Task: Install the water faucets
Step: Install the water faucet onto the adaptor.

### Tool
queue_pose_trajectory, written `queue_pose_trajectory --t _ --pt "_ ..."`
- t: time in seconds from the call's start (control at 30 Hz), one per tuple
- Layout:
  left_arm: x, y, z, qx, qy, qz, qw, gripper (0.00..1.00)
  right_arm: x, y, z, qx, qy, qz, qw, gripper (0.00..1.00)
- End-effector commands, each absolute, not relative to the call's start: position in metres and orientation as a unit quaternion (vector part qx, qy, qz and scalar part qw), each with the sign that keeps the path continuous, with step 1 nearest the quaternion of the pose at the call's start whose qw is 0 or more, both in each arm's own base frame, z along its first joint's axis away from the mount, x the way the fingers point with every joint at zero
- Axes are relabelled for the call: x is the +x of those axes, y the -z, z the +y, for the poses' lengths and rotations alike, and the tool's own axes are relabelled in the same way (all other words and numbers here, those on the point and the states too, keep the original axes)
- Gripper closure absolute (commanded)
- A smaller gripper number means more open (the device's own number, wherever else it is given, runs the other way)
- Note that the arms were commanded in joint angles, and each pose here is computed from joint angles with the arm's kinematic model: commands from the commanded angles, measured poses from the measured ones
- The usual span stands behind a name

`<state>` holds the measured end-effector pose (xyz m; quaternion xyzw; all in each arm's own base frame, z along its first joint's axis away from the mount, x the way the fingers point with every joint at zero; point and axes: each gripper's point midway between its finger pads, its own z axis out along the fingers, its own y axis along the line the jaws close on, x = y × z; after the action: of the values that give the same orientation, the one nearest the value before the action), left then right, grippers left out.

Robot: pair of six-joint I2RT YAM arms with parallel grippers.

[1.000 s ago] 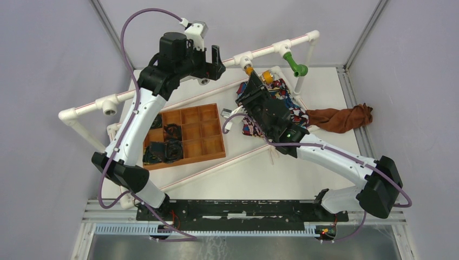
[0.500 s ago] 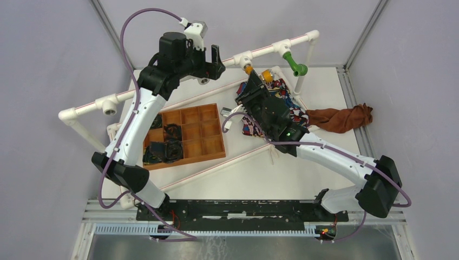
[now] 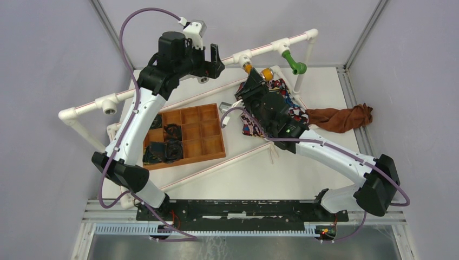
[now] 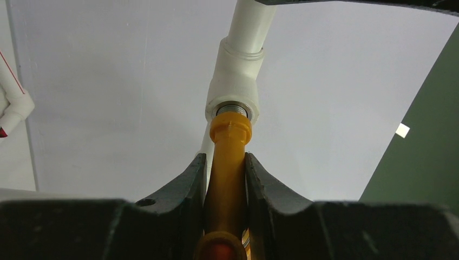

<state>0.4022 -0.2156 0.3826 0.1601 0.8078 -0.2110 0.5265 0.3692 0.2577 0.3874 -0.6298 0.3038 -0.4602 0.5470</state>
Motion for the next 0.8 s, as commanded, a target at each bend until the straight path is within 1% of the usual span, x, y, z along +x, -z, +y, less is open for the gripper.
queue_pose_trajectory --t 0.0,0.43,0.77 --pt "0.366 -0.318 -0.222 0.181 0.221 0.870 0.403 0.00 0.382 -0.397 0.256 -0.611 0.431 0.329 0.577 1.00" --pt "0.364 -0.317 -0.223 0.184 0.225 0.870 0.399 0.00 0.388 -0.385 0.257 -0.592 0.383 0.371 0.604 1.00" --pt "0.364 -0.315 -0.226 0.184 0.230 0.871 0.394 0.00 0.386 -0.386 0.264 -0.560 0.326 0.406 0.645 1.00"
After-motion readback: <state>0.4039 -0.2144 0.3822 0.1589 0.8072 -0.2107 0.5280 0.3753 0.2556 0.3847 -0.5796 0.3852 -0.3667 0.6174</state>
